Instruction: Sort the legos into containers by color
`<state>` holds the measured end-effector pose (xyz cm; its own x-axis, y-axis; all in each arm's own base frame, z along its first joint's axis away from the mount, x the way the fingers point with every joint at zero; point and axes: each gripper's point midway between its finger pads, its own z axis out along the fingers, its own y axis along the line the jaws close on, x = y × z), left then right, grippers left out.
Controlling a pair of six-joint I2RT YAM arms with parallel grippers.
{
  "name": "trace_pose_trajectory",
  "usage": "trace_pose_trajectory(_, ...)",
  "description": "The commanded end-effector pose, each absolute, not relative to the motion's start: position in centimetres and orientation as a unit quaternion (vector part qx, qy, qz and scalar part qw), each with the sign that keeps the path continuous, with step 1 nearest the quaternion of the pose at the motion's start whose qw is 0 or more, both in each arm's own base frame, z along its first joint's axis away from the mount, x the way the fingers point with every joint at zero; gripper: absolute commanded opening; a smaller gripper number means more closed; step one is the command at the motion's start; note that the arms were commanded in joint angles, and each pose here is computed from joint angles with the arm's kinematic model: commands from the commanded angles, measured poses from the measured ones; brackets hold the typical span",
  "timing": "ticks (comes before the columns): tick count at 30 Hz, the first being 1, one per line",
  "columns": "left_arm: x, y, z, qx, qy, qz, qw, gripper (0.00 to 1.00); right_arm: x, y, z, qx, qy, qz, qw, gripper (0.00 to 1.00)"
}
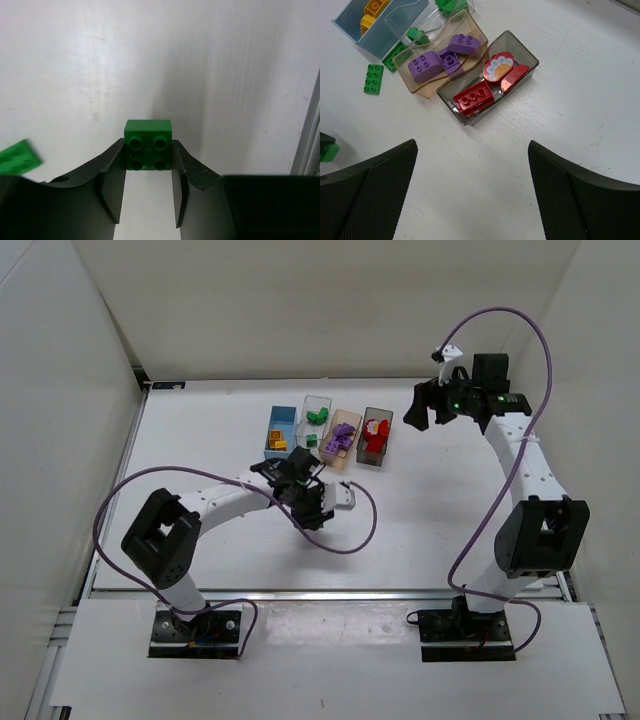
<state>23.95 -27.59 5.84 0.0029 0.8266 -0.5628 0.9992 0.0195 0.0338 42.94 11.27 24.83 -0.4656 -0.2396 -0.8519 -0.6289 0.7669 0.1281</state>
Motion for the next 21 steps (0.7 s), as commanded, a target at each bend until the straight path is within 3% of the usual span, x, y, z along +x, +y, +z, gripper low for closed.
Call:
trace_pose_trajectory(1, 27.4, -29.5, 14.0, 0.630, 0.673, -0.220, 0.320, 0.35, 42.9, 11.4, 23.7, -0.270, 0.829, 0.220, 0.438, 0.94)
trace_pose_trajectory(10, 41.7, -26.4, 22.0, 0.437, 0.768, -0.188, 0.428, 0.37, 44.2, 10.1, 23.1, -0.284, 0.836, 0.168, 0.438, 0.94)
trace_pose_trajectory(21, 52.1, -26.0, 18.1, 0.329, 0.835, -0.194, 0.396, 0.39, 47.1, 10.7, 23.3, -0.279, 0.832, 0.180, 0.445, 0.95)
